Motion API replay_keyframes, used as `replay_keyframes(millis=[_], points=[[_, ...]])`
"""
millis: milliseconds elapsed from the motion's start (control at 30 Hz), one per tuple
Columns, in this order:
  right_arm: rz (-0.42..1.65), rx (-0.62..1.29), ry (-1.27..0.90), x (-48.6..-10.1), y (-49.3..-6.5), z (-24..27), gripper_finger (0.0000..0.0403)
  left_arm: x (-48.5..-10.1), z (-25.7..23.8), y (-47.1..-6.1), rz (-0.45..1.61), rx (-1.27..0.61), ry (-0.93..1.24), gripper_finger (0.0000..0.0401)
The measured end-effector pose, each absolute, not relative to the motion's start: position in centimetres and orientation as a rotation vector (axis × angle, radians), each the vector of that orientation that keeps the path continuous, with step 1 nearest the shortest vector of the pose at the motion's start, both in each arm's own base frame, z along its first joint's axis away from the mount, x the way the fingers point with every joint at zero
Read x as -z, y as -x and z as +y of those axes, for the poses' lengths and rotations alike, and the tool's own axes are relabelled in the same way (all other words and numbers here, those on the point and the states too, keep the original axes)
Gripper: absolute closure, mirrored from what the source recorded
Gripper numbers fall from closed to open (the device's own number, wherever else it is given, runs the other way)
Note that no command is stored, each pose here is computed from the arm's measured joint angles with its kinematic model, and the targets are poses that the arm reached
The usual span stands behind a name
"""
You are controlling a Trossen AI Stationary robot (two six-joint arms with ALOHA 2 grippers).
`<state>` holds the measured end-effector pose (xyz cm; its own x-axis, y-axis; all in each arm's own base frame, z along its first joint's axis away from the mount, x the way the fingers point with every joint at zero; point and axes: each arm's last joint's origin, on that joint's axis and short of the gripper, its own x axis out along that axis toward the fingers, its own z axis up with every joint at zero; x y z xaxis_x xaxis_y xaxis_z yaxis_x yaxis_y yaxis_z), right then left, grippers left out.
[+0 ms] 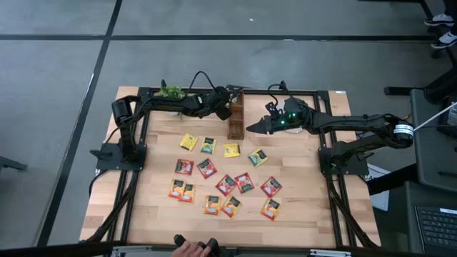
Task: Pick & Place Tea
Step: Put the yellow tea bag into the left section of the wooden organizer
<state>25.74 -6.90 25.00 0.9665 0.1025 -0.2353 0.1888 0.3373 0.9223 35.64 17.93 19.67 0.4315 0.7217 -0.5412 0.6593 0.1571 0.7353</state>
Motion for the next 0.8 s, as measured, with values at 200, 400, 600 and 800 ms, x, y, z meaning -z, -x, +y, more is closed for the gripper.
replay_keyframes(millis=[200,400,600,800], points=[[0.271,0.057,-1.227,-25.0,-25.7,-6.9,0.0187,-19.5,18.4,-35.3,1.249,-0.026,-1.523,0.0399],[0.271,0.056,-1.222,-25.0,-25.7,-6.9,0.0187,-19.5,18.8,-35.1,1.255,-0.031,-1.515,0.0399],[0.271,0.054,-1.205,-25.0,-25.7,-6.9,0.0187,-19.5,18.8,-35.1,1.234,0.002,-1.534,0.0399],[0.271,0.053,-1.199,-25.0,-25.7,-6.9,0.0187,-19.5,19.0,-35.0,1.247,-0.005,-1.533,0.0399]])
